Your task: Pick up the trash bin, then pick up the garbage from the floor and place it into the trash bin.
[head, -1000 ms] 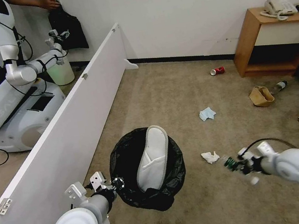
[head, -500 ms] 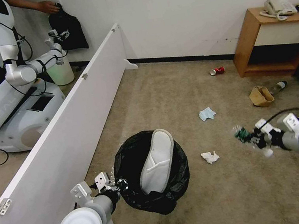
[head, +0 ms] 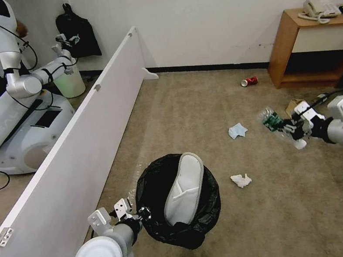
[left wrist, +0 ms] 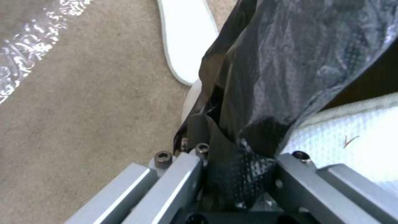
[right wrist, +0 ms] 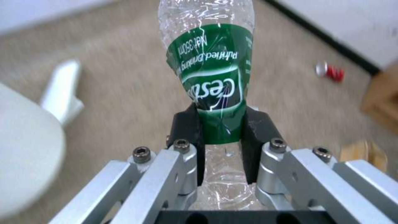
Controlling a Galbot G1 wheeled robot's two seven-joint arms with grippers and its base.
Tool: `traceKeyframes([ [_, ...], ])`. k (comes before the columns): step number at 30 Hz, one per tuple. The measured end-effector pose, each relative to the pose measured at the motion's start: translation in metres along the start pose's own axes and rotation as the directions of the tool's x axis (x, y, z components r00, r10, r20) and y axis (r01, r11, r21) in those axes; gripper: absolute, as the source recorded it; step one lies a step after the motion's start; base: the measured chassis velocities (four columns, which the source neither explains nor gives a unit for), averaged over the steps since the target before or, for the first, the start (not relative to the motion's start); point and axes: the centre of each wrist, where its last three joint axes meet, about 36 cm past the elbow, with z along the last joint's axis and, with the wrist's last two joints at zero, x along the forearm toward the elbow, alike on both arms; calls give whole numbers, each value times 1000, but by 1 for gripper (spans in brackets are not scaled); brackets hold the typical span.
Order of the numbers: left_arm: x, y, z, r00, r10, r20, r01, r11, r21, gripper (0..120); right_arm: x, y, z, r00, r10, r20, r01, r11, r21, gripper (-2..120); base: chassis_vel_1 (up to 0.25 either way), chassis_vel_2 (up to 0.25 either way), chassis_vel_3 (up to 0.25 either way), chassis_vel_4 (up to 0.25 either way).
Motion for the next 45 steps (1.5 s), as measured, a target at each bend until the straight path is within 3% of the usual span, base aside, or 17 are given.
traceKeyframes([
  [6, -9, -10, 2, 999, 36, -34, -37, 999, -9, 1, 12, 27, -24, 979, -62, 193, 59, 998, 22, 16, 0, 0, 0, 0],
  [22, -15, -26, 14, 993, 76, -90, -78, 997, -21, 1, 15, 66, -26, 909, -124, 398, 142, 990, -15, 16, 0, 0, 0, 0],
  [27, -19, -34, 12, 991, 98, -96, -102, 994, -32, 1, 11, 81, -20, 842, -218, 493, 253, 968, -4, 16, 0, 0, 0, 0],
  [35, -22, -40, 12, 988, 117, -103, -121, 992, -29, 1, 2, 98, -8, 791, -303, 532, 351, 936, 11, 16, 0, 0, 0, 0],
  [45, -16, -44, 8, 985, 144, -93, -146, 989, -21, 1, -16, 121, 15, 771, -384, 508, 443, 896, 5, 16, 0, 0, 0, 0],
])
